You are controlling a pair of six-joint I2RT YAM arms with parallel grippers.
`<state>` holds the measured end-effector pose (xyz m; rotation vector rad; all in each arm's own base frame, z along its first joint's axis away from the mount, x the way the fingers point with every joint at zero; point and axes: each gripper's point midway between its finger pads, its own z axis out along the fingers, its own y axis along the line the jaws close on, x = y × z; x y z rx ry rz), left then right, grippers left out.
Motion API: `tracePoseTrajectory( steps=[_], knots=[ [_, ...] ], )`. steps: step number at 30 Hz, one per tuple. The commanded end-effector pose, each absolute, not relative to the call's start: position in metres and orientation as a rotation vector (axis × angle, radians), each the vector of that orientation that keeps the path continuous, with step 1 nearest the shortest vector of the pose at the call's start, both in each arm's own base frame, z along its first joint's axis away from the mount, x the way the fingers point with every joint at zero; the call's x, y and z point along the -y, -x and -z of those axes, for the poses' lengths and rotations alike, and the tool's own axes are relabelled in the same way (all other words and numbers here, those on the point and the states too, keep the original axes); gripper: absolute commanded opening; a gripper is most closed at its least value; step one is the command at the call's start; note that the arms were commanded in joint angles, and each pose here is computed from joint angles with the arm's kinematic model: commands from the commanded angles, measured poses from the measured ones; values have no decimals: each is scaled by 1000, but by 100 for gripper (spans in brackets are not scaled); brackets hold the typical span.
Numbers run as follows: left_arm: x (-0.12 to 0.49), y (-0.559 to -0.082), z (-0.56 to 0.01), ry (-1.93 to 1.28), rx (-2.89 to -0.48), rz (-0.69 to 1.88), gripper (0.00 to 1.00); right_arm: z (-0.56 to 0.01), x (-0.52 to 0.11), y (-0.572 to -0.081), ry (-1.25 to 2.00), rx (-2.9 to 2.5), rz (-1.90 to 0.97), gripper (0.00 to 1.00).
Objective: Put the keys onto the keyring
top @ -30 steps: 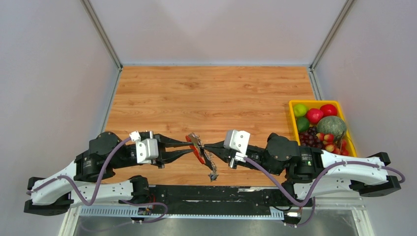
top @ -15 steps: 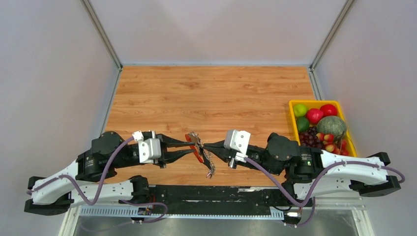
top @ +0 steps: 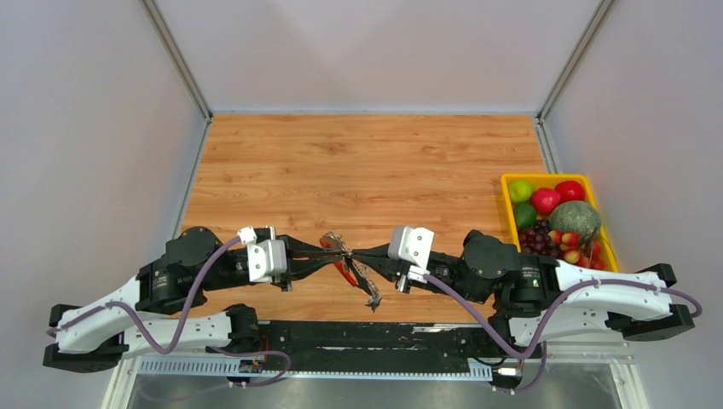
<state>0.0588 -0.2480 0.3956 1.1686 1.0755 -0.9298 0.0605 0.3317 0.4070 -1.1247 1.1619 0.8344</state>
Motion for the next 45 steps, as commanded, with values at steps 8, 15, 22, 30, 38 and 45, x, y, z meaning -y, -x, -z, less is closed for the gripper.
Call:
tracePoseTrajectory(
  steps=[8,15,22,30,38,45],
  knots=[
    [254,-58,-401,-1158,-1061,951,0,-459,-326,-55,963,-1021,-946,0],
    [257,-55,-406,-1080,-1029,1018,0,-473,-321,-53,874,-951,-995,0],
    [265,-50,-408,-1058,-1004,1082,0,-475,-317,-59,829,-933,-975,0],
    [267,-41,-417,-1047,-973,1156,0,-450,-319,-82,790,-1035,-843,0],
    [257,-49,-422,-996,-992,1118,0,-435,-309,-108,706,-1167,-728,0],
    [253,-86,-413,-874,-1107,958,0,-398,-299,-132,641,-1325,-647,10]
  ],
)
